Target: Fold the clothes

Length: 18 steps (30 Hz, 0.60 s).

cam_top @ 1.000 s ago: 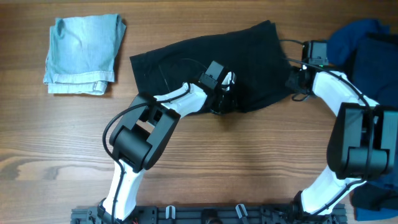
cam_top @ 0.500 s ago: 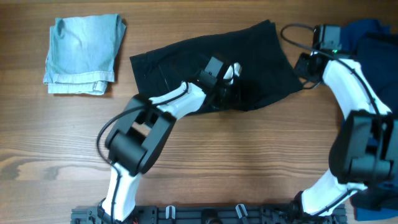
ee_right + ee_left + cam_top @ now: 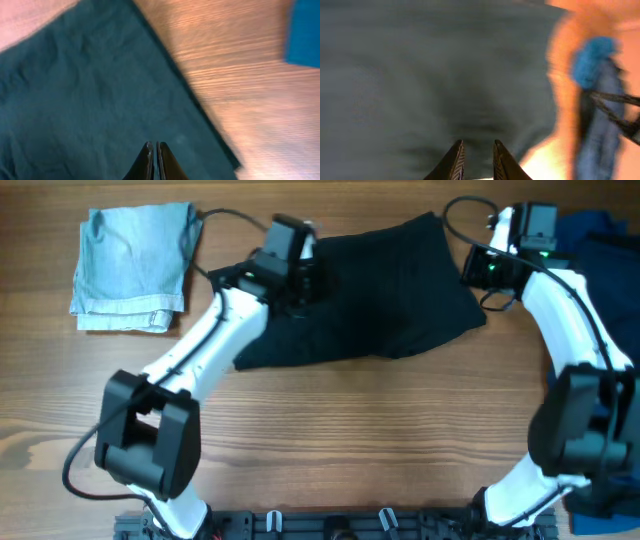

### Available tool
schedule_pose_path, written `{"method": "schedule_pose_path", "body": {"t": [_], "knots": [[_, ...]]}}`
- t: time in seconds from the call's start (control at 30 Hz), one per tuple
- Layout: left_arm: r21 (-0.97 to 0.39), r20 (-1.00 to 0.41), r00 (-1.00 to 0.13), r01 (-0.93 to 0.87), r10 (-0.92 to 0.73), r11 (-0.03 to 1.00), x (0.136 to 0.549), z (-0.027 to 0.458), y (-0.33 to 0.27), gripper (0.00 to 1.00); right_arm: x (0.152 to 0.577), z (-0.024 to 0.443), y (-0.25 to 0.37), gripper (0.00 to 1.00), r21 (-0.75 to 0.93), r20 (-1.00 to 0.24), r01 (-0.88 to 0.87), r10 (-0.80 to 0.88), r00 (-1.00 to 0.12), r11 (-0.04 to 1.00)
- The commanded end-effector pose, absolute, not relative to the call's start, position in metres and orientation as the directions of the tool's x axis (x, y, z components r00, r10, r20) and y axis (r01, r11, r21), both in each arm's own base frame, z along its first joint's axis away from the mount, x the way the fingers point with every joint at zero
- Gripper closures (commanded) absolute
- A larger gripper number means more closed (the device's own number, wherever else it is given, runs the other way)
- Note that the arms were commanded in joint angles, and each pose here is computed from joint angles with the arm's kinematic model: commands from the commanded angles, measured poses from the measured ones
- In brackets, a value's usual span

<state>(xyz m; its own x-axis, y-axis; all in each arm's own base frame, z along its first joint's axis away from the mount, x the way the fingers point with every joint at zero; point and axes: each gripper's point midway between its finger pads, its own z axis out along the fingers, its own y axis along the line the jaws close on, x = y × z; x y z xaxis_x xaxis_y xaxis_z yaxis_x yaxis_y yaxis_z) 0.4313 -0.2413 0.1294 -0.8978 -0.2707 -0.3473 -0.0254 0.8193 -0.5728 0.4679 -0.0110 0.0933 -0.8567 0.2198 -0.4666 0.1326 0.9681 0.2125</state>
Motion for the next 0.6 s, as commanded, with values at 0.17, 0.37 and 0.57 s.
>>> {"method": "schedule_pose_path", "body": {"t": [0.17,0.37,0.57], "knots": [[-0.437,-0.363,-0.883,-0.121,-0.298,0.891,0.449,0.107,-0.15,0.75,0.456,-0.004,0.005,0.96,0.239,-0.284,0.122,0.189,-0.94,0.963],[-0.422,-0.339,-0.882,-0.17,-0.328,0.891,0.448,0.102,-0.131,0.75,0.406,-0.032,-0.001,0.96,0.174,-0.043,0.329,0.341,-0.939,0.928],[-0.397,-0.312,-0.892,-0.19,-0.327,0.898,0.44,0.097,-0.127,0.75,0.342,-0.029,0.006,0.96,0.082,0.215,0.41,0.386,-0.897,0.908]]}}
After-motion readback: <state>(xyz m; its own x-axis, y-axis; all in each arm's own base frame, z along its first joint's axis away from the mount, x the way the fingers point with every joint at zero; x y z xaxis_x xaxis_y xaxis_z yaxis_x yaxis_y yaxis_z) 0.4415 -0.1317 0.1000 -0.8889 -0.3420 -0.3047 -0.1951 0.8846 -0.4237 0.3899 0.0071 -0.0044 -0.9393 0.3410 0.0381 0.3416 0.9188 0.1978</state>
